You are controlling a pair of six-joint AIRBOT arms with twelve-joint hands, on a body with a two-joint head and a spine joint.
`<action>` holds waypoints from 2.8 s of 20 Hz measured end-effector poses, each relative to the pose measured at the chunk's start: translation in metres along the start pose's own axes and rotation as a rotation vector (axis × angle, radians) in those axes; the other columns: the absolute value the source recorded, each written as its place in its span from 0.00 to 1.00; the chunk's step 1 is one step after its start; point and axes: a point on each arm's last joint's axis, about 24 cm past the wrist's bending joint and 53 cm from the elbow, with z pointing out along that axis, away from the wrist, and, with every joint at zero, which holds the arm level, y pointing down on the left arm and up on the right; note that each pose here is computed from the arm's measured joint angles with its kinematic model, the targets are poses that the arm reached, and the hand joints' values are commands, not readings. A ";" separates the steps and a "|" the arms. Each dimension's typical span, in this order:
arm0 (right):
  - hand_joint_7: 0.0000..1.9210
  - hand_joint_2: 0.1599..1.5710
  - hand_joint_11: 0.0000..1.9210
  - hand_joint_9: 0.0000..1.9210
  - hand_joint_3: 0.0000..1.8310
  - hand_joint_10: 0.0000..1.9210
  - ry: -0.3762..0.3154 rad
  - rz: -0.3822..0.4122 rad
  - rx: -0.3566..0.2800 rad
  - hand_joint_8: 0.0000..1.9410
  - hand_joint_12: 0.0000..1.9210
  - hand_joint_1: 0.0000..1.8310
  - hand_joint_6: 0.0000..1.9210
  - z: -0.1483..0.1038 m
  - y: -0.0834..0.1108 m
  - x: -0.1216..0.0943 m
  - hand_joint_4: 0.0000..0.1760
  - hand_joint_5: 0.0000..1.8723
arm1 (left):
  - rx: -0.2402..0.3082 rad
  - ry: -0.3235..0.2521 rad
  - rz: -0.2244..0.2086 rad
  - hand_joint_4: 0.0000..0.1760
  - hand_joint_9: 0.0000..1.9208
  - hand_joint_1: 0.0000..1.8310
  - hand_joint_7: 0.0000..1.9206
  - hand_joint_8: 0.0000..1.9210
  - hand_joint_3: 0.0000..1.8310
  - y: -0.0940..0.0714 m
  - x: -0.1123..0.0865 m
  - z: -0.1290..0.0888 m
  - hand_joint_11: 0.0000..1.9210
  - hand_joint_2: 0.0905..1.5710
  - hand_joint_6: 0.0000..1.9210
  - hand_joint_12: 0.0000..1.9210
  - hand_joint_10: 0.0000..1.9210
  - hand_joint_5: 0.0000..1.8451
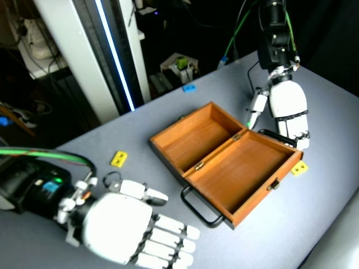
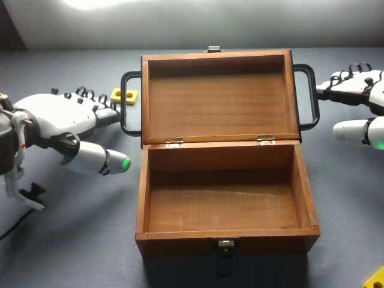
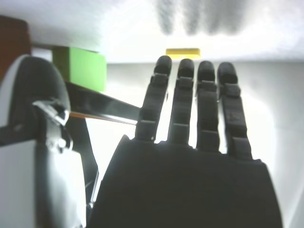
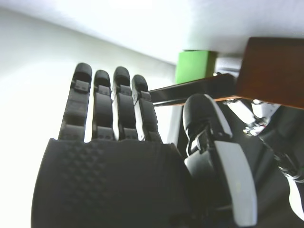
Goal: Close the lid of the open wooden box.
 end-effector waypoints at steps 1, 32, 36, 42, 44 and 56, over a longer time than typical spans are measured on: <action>0.07 0.94 0.06 0.02 0.00 0.00 0.006 -0.009 -0.003 0.00 0.01 0.00 0.00 0.002 0.002 0.001 0.12 0.08 | 0.016 -0.010 0.008 0.00 0.00 0.00 0.00 0.00 0.00 -0.007 -0.003 0.000 0.00 0.75 0.00 0.00 0.00 0.00; 0.10 0.93 0.07 0.04 0.00 0.01 0.030 0.026 -0.082 0.00 0.01 0.00 0.01 0.002 0.029 0.006 0.00 0.10 | 0.124 -0.102 -0.028 0.00 0.00 0.00 0.00 0.00 0.00 -0.035 -0.020 -0.037 0.03 0.75 0.00 0.01 0.00 0.00; 0.09 0.94 0.06 0.04 0.00 0.00 0.028 0.031 -0.109 0.00 0.00 0.02 0.00 0.000 0.037 0.006 0.00 0.10 | 0.148 -0.146 -0.055 0.00 0.00 0.00 0.00 0.00 0.02 -0.036 -0.028 -0.051 0.00 0.84 0.00 0.00 0.00 0.00; 0.09 0.93 0.04 0.03 0.00 0.00 0.028 0.060 -0.163 0.00 0.00 0.06 0.00 -0.005 0.057 0.012 0.00 0.10 | 0.203 -0.195 -0.078 0.00 0.01 0.00 0.00 0.00 0.00 -0.048 -0.035 -0.068 0.03 0.81 0.00 0.02 0.00 0.00; 0.08 0.93 0.03 0.03 0.00 0.00 0.020 0.066 -0.192 0.00 0.00 0.04 0.00 -0.007 0.066 0.011 0.00 0.09 | 0.220 -0.197 -0.077 0.00 0.01 0.00 0.01 0.00 0.01 -0.052 -0.034 -0.072 0.01 0.82 0.00 0.01 0.00 0.00; 0.07 0.89 0.05 0.03 0.00 0.00 0.030 0.074 -0.278 0.00 0.01 0.09 0.00 -0.039 0.088 0.016 0.03 0.10 | 0.314 -0.239 -0.102 0.00 0.01 0.00 0.00 0.00 0.00 -0.071 -0.033 -0.111 0.01 0.83 0.00 0.00 0.00 0.00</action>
